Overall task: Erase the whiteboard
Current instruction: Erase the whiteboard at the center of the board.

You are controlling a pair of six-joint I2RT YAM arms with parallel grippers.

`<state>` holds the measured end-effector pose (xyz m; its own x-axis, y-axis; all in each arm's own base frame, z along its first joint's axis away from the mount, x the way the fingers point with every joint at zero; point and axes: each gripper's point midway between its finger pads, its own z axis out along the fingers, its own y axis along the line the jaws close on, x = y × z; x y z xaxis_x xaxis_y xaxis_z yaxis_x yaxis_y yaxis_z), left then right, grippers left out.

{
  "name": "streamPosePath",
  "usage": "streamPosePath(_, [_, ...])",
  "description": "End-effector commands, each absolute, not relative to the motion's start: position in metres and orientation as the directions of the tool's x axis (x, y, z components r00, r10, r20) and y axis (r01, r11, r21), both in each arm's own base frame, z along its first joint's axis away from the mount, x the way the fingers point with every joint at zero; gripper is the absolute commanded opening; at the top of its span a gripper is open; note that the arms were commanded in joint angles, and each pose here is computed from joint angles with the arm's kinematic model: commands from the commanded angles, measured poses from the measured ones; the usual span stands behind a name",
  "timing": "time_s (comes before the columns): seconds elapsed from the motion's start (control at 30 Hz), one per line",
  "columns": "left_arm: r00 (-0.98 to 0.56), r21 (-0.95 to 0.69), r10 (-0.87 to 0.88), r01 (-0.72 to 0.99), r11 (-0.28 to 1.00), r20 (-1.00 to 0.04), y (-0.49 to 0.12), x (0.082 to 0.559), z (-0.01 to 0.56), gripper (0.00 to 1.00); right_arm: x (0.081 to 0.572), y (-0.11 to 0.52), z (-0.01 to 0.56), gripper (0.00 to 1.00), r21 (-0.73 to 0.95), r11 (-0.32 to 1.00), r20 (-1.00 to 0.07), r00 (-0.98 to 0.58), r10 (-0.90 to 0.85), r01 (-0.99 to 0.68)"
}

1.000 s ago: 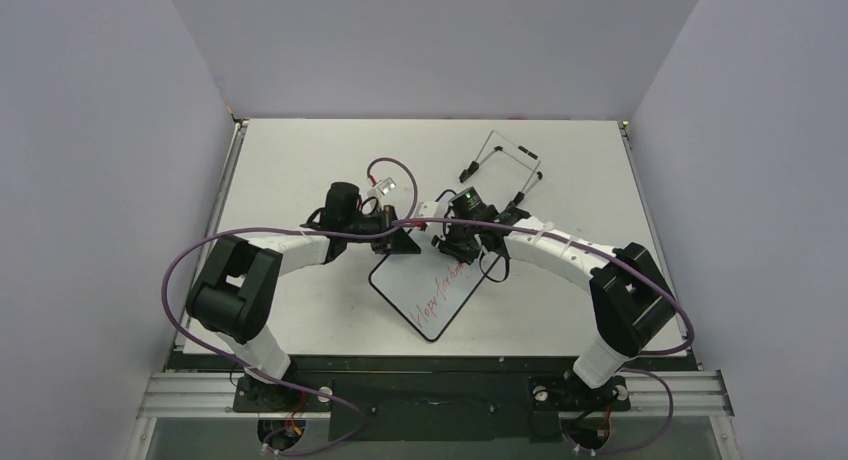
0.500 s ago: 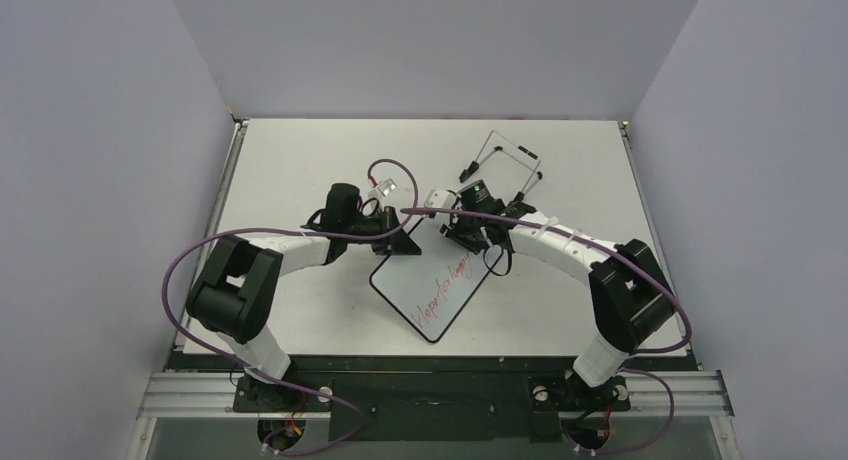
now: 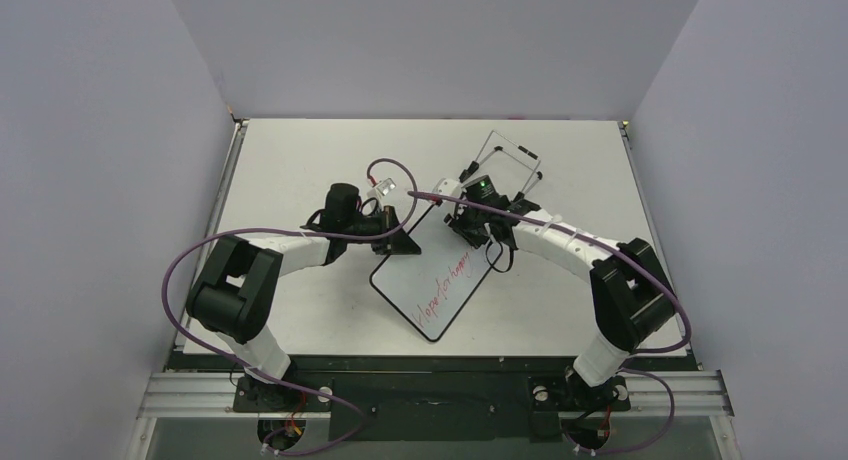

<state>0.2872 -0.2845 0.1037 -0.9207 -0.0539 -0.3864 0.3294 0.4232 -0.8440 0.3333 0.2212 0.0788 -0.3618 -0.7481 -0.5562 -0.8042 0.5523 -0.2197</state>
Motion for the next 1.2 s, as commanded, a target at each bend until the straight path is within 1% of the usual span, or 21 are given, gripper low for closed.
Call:
streamPosePath(0.0, [-0.874, -0.83, -0.026, 0.452, 0.328, -0.486, -0.295, 0.287, 0.138, 0.0, 0.359, 0.206, 0.085, 0.0, -0.3, 0.631, -0.574, -0.393, -0.718, -0.715])
streamPosePath(0.07, [-0.874, -0.83, -0.027, 0.452, 0.328, -0.486, -0.295, 0.287, 0.138, 0.0, 0.35, 0.213, 0.079, 0.0, -0.278, 0.574, -0.543, -0.367, -0.756, -0.77])
streamPosePath(0.17, [-0.874, -0.83, -0.027, 0.451, 0.328, -0.486, -0.295, 0.287, 0.138, 0.0, 0.317, 0.228, 0.066, 0.0, -0.19, 0.423, -0.491, -0.287, -0.823, -0.886])
streamPosePath(0.27, [-0.872, -0.829, -0.026, 0.454, 0.325, -0.488, -0.296, 0.287, 0.139, 0.0, 0.288, 0.255, 0.067, 0.0, -0.107, 0.302, -0.514, -0.207, -0.832, -0.947])
streamPosePath(0.3, [-0.872, -0.83, -0.026, 0.454, 0.325, -0.488, -0.296, 0.287, 0.139, 0.0, 0.287, 0.26, 0.071, 0.0, -0.1, 0.296, -0.527, -0.202, -0.826, -0.95])
streamPosePath(0.37, [-0.871, -0.829, -0.026, 0.457, 0.323, -0.491, -0.296, 0.287, 0.141, 0.0, 0.288, 0.266, 0.076, 0.0, -0.088, 0.317, -0.553, -0.218, -0.804, -0.944])
streamPosePath(0.43, [-0.87, -0.828, -0.027, 0.458, 0.323, -0.492, -0.296, 0.287, 0.141, 0.0, 0.305, 0.262, 0.081, 0.0, -0.122, 0.416, -0.576, -0.277, -0.769, -0.901])
streamPosePath(0.47, [-0.871, -0.829, -0.027, 0.457, 0.323, -0.49, -0.296, 0.286, 0.14, 0.0, 0.324, 0.252, 0.085, 0.0, -0.176, 0.486, -0.587, -0.305, -0.75, -0.856])
streamPosePath(0.53, [-0.872, -0.829, -0.024, 0.457, 0.322, -0.489, -0.296, 0.286, 0.139, 0.0, 0.347, 0.233, 0.088, 0.0, -0.215, 0.616, -0.605, -0.392, -0.693, -0.758])
streamPosePath(0.57, [-0.873, -0.83, -0.024, 0.455, 0.322, -0.487, -0.296, 0.286, 0.138, 0.0, 0.356, 0.218, 0.087, 0.0, -0.249, 0.656, -0.598, -0.42, -0.683, -0.712])
streamPosePath(0.63, [-0.872, -0.829, -0.024, 0.457, 0.322, -0.489, -0.297, 0.287, 0.138, 0.0, 0.363, 0.209, 0.086, 0.0, -0.265, 0.683, -0.599, -0.439, -0.67, -0.68])
streamPosePath(0.7, [-0.873, -0.83, -0.023, 0.455, 0.323, -0.488, -0.296, 0.286, 0.138, 0.0, 0.363, 0.205, 0.082, 0.0, -0.274, 0.672, -0.58, -0.439, -0.686, -0.688])
streamPosePath(0.8, [-0.872, -0.827, -0.019, 0.457, 0.328, -0.489, -0.296, 0.286, 0.138, 0.0, 0.353, 0.207, 0.075, 0.0, -0.26, 0.605, -0.532, -0.411, -0.74, -0.753])
streamPosePath(0.83, [-0.872, -0.827, -0.019, 0.457, 0.328, -0.49, -0.296, 0.286, 0.139, 0.0, 0.345, 0.219, 0.073, 0.0, -0.208, 0.561, -0.541, -0.384, -0.749, -0.802])
streamPosePath(0.87, [-0.871, -0.826, -0.018, 0.458, 0.328, -0.491, -0.296, 0.286, 0.139, 0.0, 0.332, 0.221, 0.068, 0.0, -0.178, 0.495, -0.507, -0.352, -0.787, -0.85])
streamPosePath(0.9, [-0.872, -0.826, -0.019, 0.457, 0.331, -0.49, -0.296, 0.287, 0.139, 0.0, 0.311, 0.232, 0.063, 0.0, -0.102, 0.426, -0.5, -0.324, -0.804, -0.899])
streamPosePath(0.93, [-0.87, -0.824, -0.018, 0.461, 0.33, -0.493, -0.296, 0.287, 0.14, 0.0, 0.303, 0.237, 0.063, 0.0, -0.092, 0.36, -0.495, -0.271, -0.825, -0.928])
streamPosePath(1.0, [-0.869, -0.823, -0.016, 0.462, 0.33, -0.494, -0.296, 0.288, 0.14, 0.0, 0.278, 0.258, 0.065, 0.0, -0.013, 0.256, -0.519, -0.212, -0.828, -0.967])
streamPosePath(1.07, [-0.869, -0.821, -0.013, 0.463, 0.333, -0.495, -0.296, 0.287, 0.141, 0.0, 0.276, 0.267, 0.072, 0.0, 0.019, 0.259, -0.548, -0.226, -0.805, -0.966])
streamPosePath(1.13, [-0.868, -0.819, -0.011, 0.465, 0.336, -0.497, -0.296, 0.287, 0.141, 0.0, 0.291, 0.266, 0.079, 0.0, 0.028, 0.347, -0.58, -0.298, -0.758, -0.937])
streamPosePath(1.17, [-0.867, -0.818, -0.009, 0.467, 0.335, -0.498, -0.296, 0.286, 0.141, 0.0, 0.302, 0.266, 0.084, 0.0, 0.022, 0.42, -0.605, -0.347, -0.717, -0.907])
